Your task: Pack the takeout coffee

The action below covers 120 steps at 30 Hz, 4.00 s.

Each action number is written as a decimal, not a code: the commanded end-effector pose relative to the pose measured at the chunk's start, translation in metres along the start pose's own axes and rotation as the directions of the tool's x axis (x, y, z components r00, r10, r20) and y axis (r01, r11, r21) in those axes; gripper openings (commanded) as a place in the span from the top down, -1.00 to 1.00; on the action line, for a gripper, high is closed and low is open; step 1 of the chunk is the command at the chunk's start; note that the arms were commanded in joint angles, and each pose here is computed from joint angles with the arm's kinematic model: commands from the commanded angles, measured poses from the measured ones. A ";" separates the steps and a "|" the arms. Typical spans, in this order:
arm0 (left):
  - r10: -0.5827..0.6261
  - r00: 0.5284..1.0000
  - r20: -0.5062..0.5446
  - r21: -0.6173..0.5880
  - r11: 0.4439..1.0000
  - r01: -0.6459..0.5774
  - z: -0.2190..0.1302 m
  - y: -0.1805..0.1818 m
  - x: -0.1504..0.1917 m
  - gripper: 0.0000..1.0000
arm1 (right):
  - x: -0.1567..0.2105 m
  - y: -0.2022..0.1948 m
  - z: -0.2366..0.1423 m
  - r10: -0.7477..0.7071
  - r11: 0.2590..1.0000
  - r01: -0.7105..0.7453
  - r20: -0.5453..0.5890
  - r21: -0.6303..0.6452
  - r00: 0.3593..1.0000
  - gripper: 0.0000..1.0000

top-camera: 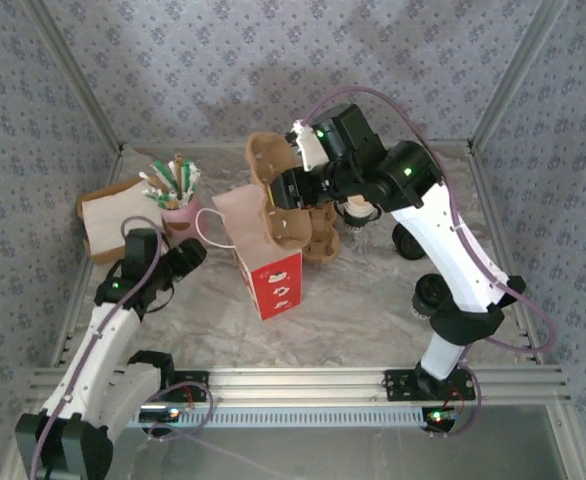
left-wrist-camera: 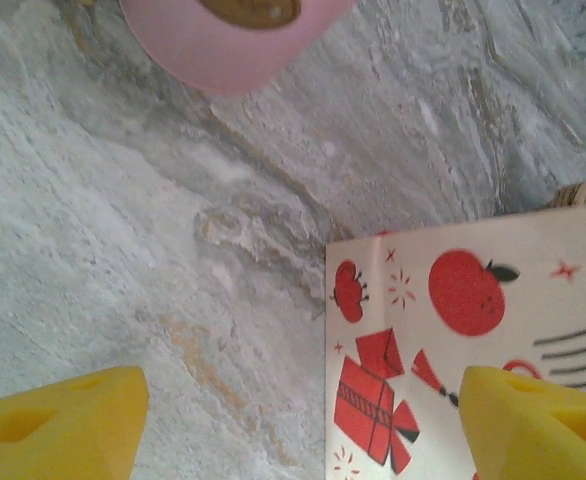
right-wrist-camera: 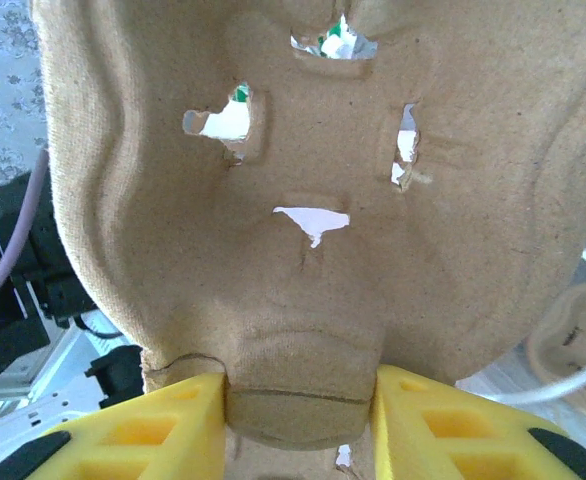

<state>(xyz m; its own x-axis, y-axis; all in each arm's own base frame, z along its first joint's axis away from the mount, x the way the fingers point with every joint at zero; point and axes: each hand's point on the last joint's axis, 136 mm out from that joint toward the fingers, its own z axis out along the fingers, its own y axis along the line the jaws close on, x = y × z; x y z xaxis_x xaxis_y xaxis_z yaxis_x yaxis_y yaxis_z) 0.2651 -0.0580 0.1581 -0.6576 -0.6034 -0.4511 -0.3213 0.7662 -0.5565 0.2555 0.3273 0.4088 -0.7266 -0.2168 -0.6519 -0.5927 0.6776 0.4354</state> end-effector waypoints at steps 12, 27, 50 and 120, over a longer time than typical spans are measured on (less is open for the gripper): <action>0.118 0.990 0.082 0.081 0.989 -0.124 -0.026 -0.083 -0.091 -0.56 | -0.009 0.019 0.048 0.002 0.992 -0.008 -0.056 -0.124 0.998 0.18; 0.168 0.984 0.059 0.083 0.981 -0.173 -0.009 -0.112 -0.123 -0.45 | 0.012 0.005 0.084 0.029 0.993 -0.046 -0.158 -0.109 0.987 0.20; 0.234 0.972 -0.035 0.132 0.965 -0.228 0.024 -0.142 -0.089 -0.40 | 0.061 -0.011 0.060 0.066 0.998 -0.069 -0.226 -0.007 0.972 0.21; 0.088 0.992 -0.092 0.202 0.977 -0.068 -0.020 -0.064 -0.021 -0.52 | 0.083 -0.020 0.081 -0.037 0.998 0.051 -0.368 0.028 0.929 0.24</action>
<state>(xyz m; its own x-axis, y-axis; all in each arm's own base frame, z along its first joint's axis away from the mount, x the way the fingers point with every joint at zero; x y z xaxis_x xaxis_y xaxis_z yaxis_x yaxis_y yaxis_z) 0.2819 -0.0830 0.2128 -0.7429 -0.5136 -0.4293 -0.1583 0.7579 -0.6329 0.2452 0.3630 0.2964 -0.7932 -0.4525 -0.4076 -0.6028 0.6784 0.4200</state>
